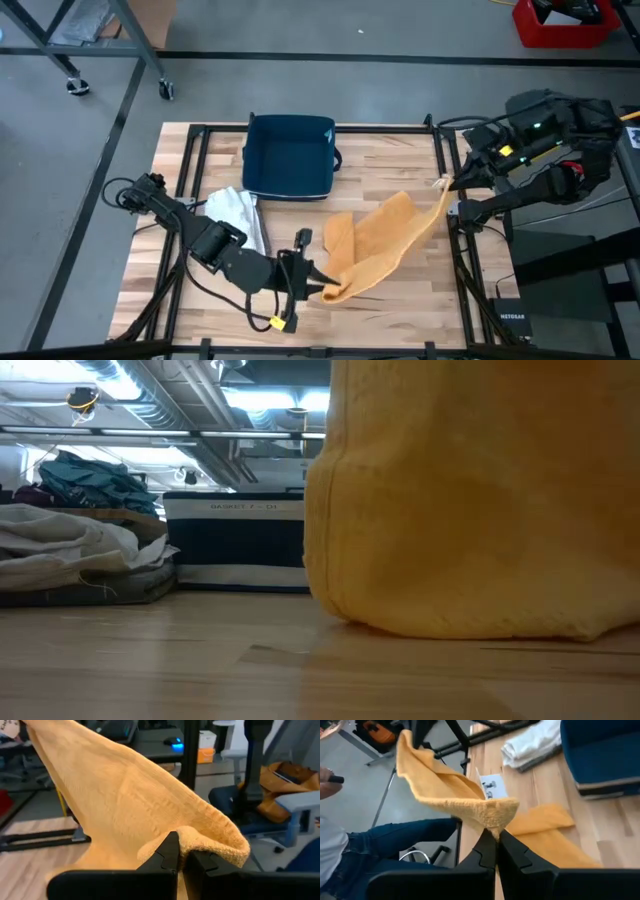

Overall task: Fold towel
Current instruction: Fold the yellow towel

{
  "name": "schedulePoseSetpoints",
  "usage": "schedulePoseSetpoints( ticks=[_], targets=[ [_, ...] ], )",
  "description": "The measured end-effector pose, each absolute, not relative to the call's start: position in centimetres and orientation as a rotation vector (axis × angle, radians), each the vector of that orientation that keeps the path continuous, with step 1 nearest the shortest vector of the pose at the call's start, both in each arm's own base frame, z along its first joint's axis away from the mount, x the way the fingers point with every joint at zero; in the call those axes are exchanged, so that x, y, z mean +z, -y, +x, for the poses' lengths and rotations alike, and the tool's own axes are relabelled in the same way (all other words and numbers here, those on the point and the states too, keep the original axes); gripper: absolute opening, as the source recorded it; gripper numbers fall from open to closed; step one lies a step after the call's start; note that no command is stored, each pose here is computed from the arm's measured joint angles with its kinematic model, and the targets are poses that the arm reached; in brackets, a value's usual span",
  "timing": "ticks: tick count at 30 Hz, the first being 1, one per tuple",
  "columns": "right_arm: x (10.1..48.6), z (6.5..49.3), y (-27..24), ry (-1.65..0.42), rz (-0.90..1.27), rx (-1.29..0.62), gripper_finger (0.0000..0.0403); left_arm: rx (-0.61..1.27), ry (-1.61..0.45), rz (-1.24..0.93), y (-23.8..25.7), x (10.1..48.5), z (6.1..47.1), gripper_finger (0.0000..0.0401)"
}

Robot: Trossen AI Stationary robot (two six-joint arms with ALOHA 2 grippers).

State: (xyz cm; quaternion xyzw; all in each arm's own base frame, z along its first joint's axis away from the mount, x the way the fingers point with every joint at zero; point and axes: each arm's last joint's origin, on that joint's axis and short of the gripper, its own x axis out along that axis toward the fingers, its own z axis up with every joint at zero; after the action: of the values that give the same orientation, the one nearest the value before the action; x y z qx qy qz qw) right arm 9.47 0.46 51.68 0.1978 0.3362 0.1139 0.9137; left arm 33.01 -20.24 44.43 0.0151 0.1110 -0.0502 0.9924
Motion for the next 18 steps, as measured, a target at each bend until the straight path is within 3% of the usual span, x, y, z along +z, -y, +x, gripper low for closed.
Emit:
schedulePoseSetpoints(
  ticks=[12,18],
  targets=[
    [47.3,11.0,-0.6,-0.892,0.505,0.276,0.0004,-0.202,-0.219,0.033,22.6,44.2,32.0,0.0],
    [47.0,12.0,-0.5,-0.828,0.374,0.308,0.0004,0.062,-0.15,0.148,21.5,44.8,32.4,0.0]
  ],
)
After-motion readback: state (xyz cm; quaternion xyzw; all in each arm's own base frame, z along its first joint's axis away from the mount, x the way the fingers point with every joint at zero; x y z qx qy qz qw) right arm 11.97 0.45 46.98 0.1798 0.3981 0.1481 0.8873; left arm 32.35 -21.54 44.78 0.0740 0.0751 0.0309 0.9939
